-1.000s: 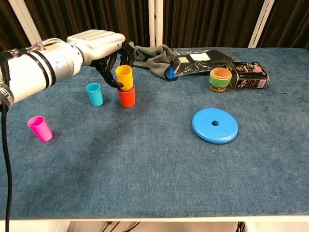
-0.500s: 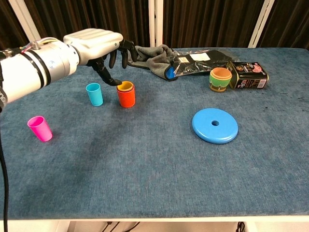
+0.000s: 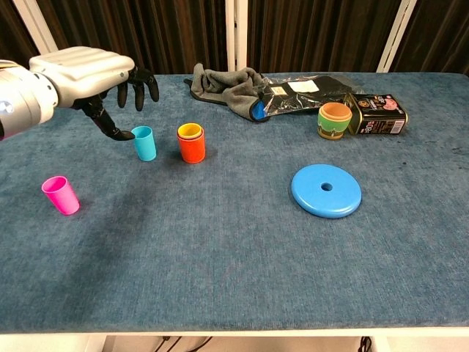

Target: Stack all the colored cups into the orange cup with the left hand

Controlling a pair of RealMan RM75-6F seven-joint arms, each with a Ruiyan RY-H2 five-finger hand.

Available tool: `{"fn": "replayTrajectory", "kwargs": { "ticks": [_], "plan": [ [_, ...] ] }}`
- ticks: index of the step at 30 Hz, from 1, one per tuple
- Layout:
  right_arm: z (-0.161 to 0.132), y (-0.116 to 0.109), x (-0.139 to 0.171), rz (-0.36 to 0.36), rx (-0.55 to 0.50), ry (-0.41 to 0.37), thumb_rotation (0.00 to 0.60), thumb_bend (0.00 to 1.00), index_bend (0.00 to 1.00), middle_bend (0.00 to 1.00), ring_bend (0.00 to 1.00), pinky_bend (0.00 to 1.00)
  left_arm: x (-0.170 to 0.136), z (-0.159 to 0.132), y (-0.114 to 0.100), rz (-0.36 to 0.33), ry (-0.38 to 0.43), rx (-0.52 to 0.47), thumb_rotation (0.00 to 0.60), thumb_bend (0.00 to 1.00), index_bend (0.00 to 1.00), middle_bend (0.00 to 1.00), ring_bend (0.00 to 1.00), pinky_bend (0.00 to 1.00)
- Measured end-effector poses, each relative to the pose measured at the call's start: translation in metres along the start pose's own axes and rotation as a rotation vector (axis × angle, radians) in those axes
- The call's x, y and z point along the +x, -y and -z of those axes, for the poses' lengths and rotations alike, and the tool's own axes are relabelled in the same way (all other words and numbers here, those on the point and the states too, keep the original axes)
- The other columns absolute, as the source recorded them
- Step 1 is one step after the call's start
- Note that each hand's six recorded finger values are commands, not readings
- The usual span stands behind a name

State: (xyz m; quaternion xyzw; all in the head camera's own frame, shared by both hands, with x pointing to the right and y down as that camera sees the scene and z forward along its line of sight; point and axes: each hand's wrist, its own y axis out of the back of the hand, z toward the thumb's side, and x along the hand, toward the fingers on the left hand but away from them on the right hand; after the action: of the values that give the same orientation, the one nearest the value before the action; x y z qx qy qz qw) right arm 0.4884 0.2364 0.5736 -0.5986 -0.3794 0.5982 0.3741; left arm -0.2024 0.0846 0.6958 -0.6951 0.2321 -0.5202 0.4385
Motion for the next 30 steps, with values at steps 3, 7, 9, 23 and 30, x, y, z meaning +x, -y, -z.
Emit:
{"fn": "replayTrajectory", "kwargs": {
  "ticks": [3,7,9,23,30],
  "plan": [
    [0.0,-0.001,0.001,0.001,0.003,0.002,0.6,0.26,0.0,0.0,0.0,0.0,0.001,0.009,0.004,0.0,-0.023,-0.004,0.6,0.2,0.29,0.35,0.4,0.17],
    [-0.001,-0.001,0.0,-0.003,0.006,0.003,0.6,0.26,0.0,0.0,0.0,0.0,0.005,0.021,0.013,0.016,-0.048,-0.013,0.6,0.2,0.27,0.34,0.37,0.17],
    [-0.001,0.0,-0.001,-0.008,0.008,0.002,0.6,0.26,0.0,0.0,0.0,0.0,0.006,0.024,0.018,0.032,-0.05,-0.01,0.6,0.19,0.24,0.32,0.32,0.15],
    [-0.003,0.004,-0.003,-0.022,0.015,0.009,0.6,0.27,0.0,0.0,0.0,0.0,0.008,0.025,0.035,0.091,-0.039,-0.007,0.6,0.19,0.31,0.33,0.29,0.15],
    [0.0,0.003,-0.002,-0.021,0.016,0.02,0.6,0.27,0.0,0.0,0.0,0.0,0.015,0.022,0.039,0.083,-0.03,-0.019,0.6,0.19,0.34,0.34,0.29,0.16]
  ]
}}
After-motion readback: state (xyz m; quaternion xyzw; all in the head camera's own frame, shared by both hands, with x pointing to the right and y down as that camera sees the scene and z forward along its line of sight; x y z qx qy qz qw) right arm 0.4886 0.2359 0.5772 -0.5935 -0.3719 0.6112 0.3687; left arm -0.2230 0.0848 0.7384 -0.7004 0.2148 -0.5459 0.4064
